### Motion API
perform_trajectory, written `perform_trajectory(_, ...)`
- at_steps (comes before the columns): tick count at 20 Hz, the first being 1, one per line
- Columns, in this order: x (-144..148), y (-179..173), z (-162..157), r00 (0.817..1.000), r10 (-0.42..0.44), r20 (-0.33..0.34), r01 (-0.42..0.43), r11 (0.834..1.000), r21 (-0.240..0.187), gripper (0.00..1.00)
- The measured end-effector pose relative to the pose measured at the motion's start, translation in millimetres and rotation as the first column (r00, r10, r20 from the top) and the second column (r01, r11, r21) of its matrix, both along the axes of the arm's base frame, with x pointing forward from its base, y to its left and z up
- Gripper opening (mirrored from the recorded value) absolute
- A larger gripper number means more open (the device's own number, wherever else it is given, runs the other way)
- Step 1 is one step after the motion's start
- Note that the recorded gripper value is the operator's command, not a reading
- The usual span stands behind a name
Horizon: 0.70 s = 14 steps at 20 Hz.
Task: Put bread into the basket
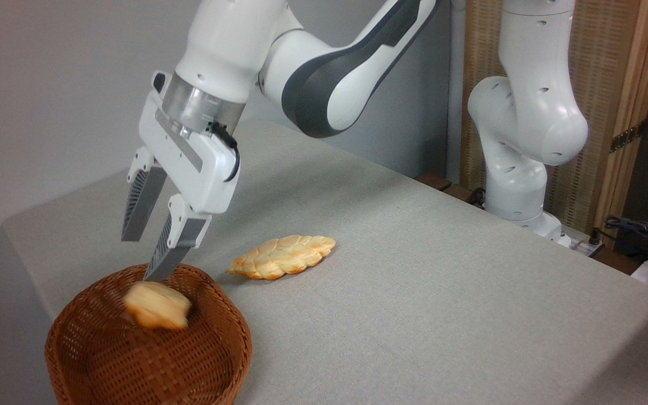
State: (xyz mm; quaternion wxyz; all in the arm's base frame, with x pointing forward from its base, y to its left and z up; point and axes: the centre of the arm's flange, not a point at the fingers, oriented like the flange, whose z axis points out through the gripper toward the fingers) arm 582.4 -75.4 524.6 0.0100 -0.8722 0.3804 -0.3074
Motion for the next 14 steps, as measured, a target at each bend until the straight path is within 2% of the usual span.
perform_trajectory(3, -5.2, 0.8, 8.4, 1.0, 0.015, -0.015, -0.015, 1.0, -0.02, 1.0)
perform_trajectory(6, -14.3, -0.1, 8.3, 0.993, 0.018, -0.114, -0.023, 0.999, -0.041, 1.0)
perform_trajectory(8, -24.1, -0.9, 10.5, 0.976, -0.014, -0.219, 0.014, 1.0, -0.003, 1.0)
perform_trajectory(10, -33.1, 0.4, 18.1, 0.95, 0.002, -0.313, 0.019, 0.998, 0.065, 1.0)
perform_trajectory(12, -38.8, 2.7, 21.5, 0.928, 0.042, -0.371, 0.002, 0.993, 0.116, 1.0)
perform_trajectory(14, -43.2, 4.5, 17.4, 0.906, 0.075, -0.417, -0.015, 0.989, 0.144, 1.0)
